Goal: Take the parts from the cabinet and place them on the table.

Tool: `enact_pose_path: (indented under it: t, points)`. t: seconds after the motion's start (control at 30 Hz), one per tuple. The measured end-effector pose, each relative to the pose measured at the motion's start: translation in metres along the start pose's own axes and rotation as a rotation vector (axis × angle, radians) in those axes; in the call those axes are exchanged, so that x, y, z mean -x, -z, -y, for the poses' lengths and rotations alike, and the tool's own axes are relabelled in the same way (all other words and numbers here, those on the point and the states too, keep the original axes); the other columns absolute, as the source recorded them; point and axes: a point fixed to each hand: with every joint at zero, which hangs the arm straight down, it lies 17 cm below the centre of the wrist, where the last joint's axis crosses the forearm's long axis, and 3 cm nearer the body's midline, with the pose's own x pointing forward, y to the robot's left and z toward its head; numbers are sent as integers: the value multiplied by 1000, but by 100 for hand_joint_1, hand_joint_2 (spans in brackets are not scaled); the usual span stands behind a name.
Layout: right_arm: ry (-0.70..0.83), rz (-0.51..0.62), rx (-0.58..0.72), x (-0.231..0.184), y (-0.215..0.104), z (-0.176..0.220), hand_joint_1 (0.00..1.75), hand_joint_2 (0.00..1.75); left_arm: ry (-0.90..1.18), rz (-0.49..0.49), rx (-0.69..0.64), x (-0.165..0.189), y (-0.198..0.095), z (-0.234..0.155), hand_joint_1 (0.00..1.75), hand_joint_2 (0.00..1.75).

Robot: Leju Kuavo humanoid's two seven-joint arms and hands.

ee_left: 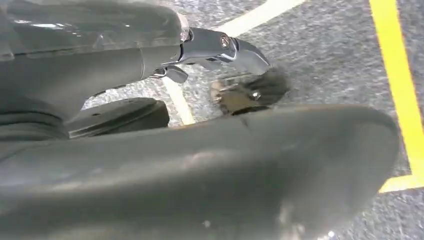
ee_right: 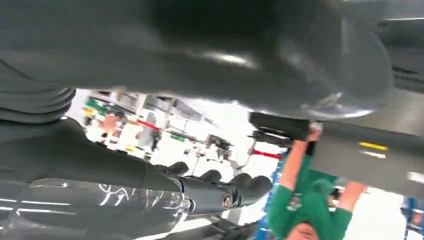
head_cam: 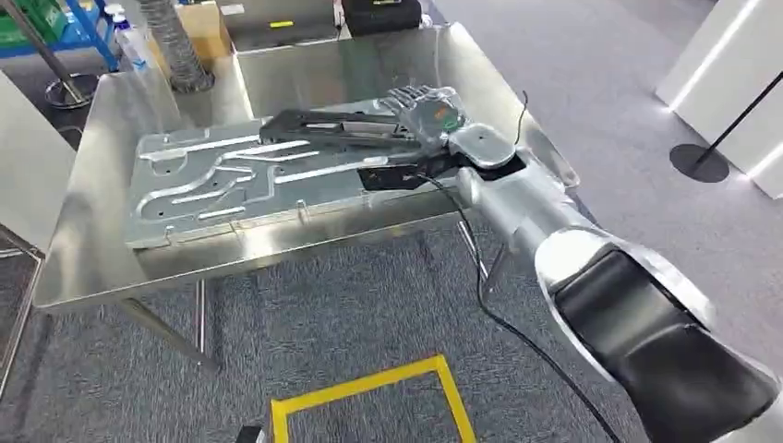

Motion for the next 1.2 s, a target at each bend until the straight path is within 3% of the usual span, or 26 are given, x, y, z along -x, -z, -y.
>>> enact_pose_path:
  t: [0.1, 0.37, 0.5, 0.6, 0.87, 1.2]
  points:
    - [2, -49, -3, 26, -5, -4, 0, 0, 4, 0, 2, 0, 0, 0, 0, 0]
    - [42, -231, 35, 152, -40, 0, 0, 0, 4, 9, 16, -6, 0, 5, 0, 0]
    - [119, -289, 101, 219, -75, -1, 0, 0, -4, 11, 17, -8, 0, 5, 0, 0]
    - [207, -309, 124, 248, -108, -33, 0, 0, -12, 6, 16, -2, 0, 5, 0, 0]
    - [315, -387, 172, 280, -169, -95, 0, 0, -15, 47, 3, -8, -1, 7, 0, 0]
    - [359, -439, 123, 268, -198, -155, 0, 0, -11, 55, -19, -2, -1, -1, 0, 0]
